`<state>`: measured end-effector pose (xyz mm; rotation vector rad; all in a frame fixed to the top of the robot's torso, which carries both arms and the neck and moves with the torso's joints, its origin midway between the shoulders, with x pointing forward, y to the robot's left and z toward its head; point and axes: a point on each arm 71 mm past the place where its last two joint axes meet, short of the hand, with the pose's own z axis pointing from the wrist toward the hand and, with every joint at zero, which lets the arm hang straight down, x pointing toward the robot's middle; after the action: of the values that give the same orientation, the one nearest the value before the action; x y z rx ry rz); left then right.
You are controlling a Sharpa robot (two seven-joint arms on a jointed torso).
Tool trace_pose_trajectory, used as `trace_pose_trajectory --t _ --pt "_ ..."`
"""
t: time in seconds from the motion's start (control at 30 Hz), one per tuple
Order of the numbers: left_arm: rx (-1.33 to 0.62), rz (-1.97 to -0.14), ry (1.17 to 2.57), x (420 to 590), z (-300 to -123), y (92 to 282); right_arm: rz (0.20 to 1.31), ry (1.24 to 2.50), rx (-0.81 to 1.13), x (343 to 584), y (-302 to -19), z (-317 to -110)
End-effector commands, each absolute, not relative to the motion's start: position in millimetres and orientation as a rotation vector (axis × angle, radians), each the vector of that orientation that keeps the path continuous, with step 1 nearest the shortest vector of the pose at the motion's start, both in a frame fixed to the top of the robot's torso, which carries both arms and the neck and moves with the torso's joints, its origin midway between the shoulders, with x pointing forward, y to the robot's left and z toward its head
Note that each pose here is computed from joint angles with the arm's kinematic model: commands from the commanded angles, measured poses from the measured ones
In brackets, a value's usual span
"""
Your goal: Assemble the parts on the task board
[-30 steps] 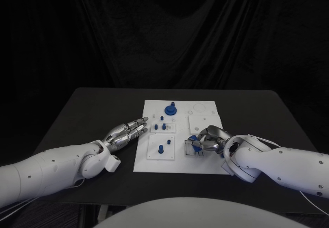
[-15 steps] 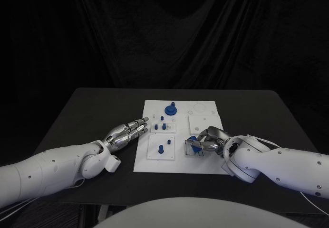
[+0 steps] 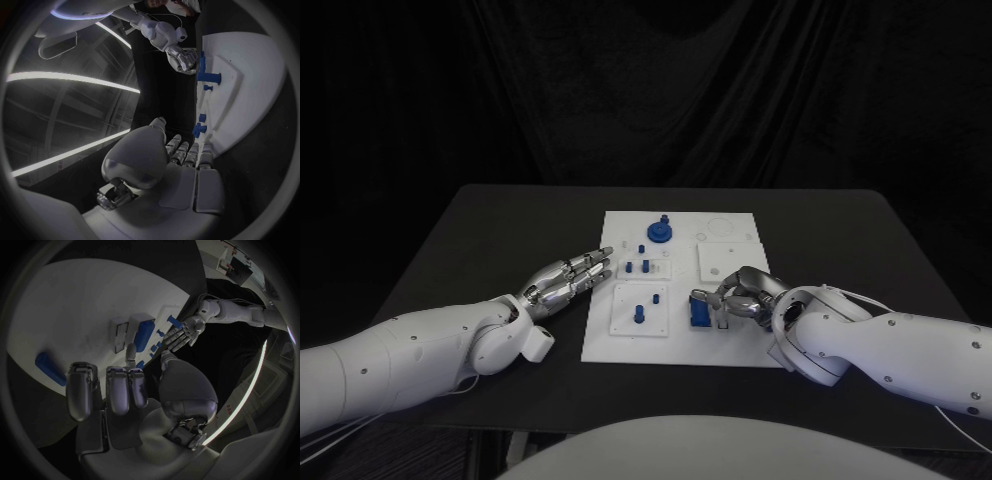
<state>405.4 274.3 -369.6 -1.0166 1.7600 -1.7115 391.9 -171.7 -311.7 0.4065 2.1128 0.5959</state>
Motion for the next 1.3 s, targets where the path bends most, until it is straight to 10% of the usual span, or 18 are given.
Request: trace_pose_trajectory --t 0.03,0.4,0.7,1.3 --pt "-0.963 -1.826 1.607 404.9 -360.8 274.2 0.610 2.079 0.409 391.6 -173.2 -309.8" --pt "-0.963 -1.823 1.604 404.3 -360.6 275.0 0.643 1.959 0.337 393.4 -187.7 -283.0" --pt "-0.962 -1.818 1.603 403.3 -360.1 274.9 0.451 2.011 0.266 400.4 -232.5 -250.2" --pt "-0.964 -1.816 1.606 403.8 -360.5 275.6 0.139 2.029 0.070 385.2 -268.2 -273.3"
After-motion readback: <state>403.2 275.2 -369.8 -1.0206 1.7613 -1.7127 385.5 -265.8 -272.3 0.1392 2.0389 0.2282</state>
